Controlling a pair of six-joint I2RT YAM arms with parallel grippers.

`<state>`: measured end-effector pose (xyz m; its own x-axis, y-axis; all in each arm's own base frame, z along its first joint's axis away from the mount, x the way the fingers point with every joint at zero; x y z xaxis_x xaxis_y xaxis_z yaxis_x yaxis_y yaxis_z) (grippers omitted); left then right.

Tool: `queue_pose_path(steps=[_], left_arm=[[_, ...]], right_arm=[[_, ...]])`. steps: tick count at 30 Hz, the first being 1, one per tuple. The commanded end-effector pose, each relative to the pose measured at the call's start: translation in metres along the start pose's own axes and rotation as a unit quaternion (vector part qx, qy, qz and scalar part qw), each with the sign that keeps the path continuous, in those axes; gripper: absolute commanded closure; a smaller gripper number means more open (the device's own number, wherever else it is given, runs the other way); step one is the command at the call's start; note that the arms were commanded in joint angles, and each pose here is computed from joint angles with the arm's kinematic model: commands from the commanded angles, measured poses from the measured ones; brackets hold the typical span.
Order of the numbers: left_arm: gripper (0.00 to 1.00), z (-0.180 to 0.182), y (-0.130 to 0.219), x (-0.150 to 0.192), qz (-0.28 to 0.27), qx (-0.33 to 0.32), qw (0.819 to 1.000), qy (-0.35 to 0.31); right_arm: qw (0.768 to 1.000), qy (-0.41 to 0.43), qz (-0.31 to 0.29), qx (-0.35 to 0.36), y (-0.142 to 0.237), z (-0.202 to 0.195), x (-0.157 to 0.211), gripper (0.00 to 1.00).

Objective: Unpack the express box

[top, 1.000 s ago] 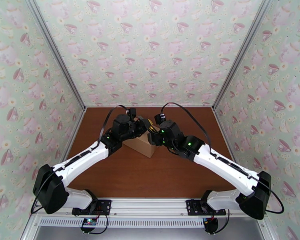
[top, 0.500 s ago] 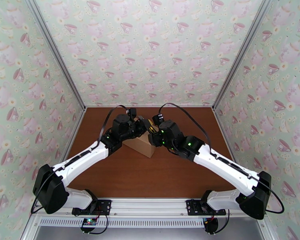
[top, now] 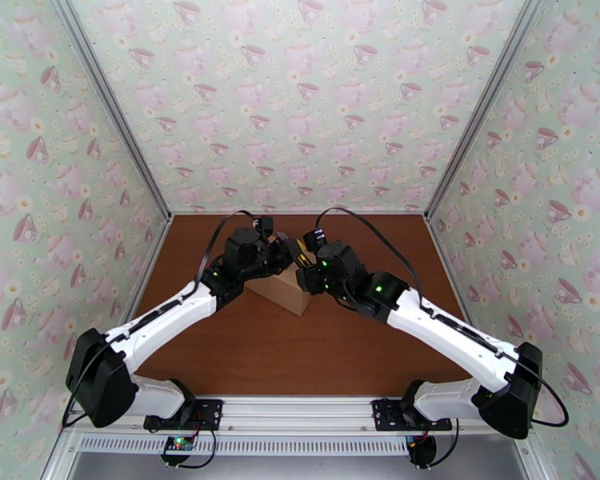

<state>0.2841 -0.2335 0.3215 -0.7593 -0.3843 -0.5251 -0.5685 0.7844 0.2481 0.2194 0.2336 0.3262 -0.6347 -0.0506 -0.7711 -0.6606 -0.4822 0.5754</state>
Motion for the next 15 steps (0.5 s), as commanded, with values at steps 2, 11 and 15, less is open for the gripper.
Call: queue_pose_path(steps=[2, 11, 15], left_arm=[[0.82, -0.0061, 0.0022, -0.0185, -0.035, 0.003, 0.999, -0.001], [0.52, -0.0046, 0.0036, -0.0184, -0.033, 0.000, 0.999, 0.002], [0.49, -0.0048, 0.0063, -0.0172, -0.031, -0.001, 1.000, 0.002]], right_arm=[[0.999, -0.026, -0.013, 0.046, 0.0016, -0.0089, -0.0068, 1.00], [0.997, -0.033, 0.001, 0.070, -0.0007, -0.0124, -0.0037, 1.00], [0.995, -0.032, 0.010, 0.096, -0.0048, -0.0153, -0.0025, 1.00]])
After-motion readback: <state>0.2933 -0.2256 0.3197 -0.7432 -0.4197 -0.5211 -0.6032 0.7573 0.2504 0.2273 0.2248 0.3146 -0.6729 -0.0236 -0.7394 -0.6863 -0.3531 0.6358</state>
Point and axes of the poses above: each hand's point on the last joint's axis, 136 mm out from that joint toward the fingers, its own y axis back along the fingers, its own z axis along the line the jaws close on, x = y × z, the point moved 10 cm from there along y, back along the fingers, and after that the axes turned 10 degrees about -y, right-handed, at the moved point
